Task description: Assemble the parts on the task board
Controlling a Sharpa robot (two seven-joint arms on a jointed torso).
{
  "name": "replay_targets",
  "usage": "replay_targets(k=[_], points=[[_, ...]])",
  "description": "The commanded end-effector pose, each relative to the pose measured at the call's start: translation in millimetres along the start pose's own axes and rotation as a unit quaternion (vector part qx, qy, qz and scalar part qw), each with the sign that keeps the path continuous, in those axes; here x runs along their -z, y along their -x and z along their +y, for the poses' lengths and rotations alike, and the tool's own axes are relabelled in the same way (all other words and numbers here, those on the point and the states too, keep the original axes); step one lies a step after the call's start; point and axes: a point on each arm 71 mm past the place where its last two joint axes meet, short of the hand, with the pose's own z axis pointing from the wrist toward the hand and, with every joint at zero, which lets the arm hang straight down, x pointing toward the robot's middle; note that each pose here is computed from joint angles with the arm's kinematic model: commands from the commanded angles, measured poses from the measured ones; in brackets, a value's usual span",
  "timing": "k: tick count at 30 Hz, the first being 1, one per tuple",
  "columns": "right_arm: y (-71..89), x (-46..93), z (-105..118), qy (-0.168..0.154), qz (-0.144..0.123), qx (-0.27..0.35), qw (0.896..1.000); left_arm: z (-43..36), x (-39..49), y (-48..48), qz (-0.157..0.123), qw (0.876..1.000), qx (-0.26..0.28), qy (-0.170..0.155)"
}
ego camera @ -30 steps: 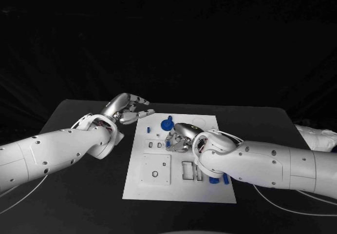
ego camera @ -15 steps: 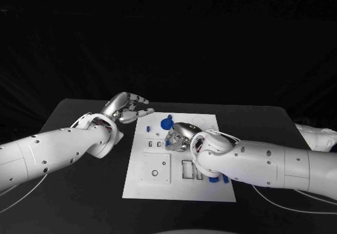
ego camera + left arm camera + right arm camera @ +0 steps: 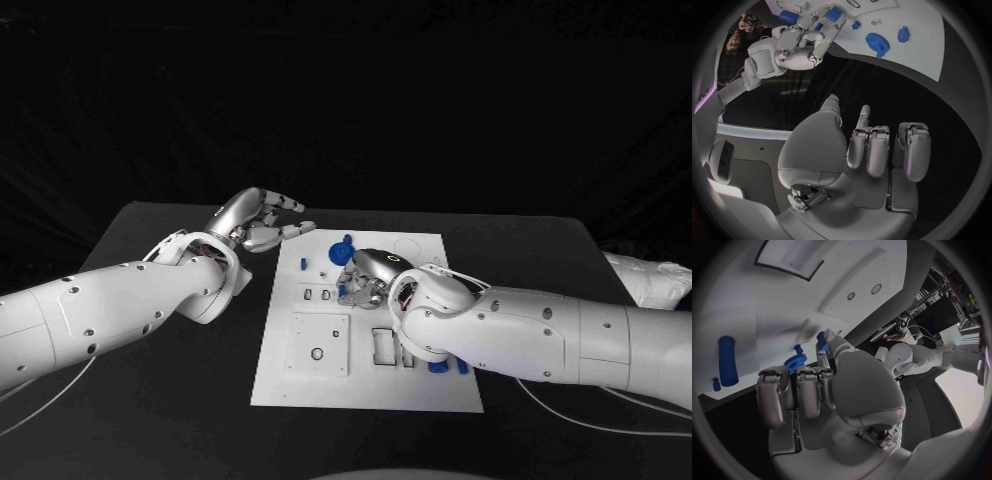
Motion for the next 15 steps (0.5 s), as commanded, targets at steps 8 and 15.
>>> replay_targets(k=[8, 15], points=[[-2.5, -1.9, 1.1, 0.002, 0.007, 0.009, 1.000, -2.0, -0.2, -0.9, 0.004, 1.000, 0.001, -0.004], [-4.0, -1.7, 2.3, 0.003, 0.014, 0.011, 1.000, -1.7, 0.0, -0.6, 0.004, 1.000, 0.001, -0.004]])
